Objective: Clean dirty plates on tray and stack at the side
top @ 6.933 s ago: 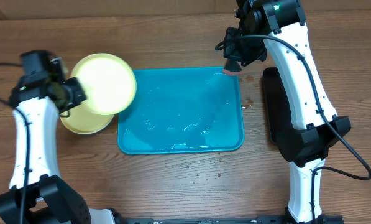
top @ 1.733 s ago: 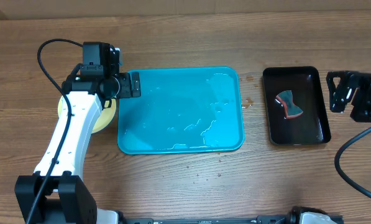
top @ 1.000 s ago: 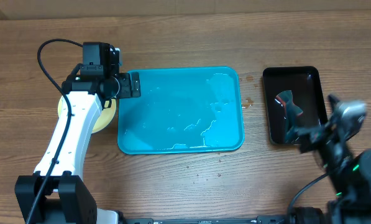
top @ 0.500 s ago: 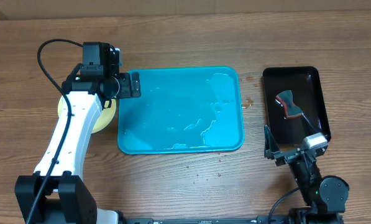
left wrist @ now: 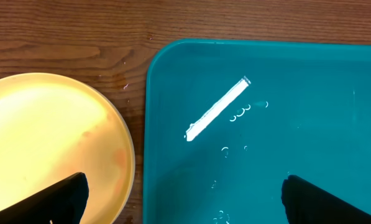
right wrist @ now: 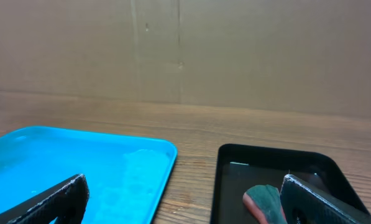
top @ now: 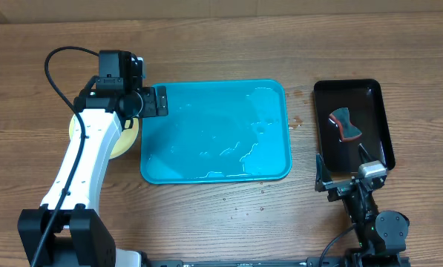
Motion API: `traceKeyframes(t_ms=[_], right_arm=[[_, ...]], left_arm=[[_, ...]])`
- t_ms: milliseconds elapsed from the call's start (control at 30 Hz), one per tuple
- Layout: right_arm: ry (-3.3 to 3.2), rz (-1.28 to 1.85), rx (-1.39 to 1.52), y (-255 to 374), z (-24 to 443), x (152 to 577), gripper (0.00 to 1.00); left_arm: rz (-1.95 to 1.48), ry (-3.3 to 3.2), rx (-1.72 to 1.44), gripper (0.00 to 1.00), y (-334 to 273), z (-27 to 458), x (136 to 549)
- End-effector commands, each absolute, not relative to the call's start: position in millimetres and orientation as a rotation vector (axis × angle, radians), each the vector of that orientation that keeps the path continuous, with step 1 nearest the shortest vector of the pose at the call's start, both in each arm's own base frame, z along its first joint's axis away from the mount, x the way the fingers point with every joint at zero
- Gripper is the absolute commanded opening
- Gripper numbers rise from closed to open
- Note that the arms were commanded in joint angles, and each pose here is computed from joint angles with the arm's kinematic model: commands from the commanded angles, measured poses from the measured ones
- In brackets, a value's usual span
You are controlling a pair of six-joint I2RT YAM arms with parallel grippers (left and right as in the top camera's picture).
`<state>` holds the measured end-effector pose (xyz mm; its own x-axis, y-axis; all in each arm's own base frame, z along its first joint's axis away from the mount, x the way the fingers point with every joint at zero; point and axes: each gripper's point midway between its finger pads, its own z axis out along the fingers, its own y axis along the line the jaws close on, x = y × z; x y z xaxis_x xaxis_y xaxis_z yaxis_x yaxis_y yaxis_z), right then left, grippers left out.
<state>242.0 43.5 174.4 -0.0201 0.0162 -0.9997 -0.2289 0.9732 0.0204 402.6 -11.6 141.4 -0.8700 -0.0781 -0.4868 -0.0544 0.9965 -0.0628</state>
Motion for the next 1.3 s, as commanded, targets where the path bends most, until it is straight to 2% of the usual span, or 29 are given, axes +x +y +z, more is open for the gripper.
traceKeyframes(t_ms=[0,933,1267], right_arm=[[1.579,0.185,-0.151,41,173,243,1.0],[1.579,0.185,-0.151,41,172,243,1.0],[1.579,0.185,-0.151,41,173,243,1.0]], left_arm=[[-0.059,2.607,-0.067,1.0,-13,149,406],[-0.058,2.61,-0.067,1.0,-13,152,401],[-0.053,2.427,-0.066,1.0,-11,193,390]])
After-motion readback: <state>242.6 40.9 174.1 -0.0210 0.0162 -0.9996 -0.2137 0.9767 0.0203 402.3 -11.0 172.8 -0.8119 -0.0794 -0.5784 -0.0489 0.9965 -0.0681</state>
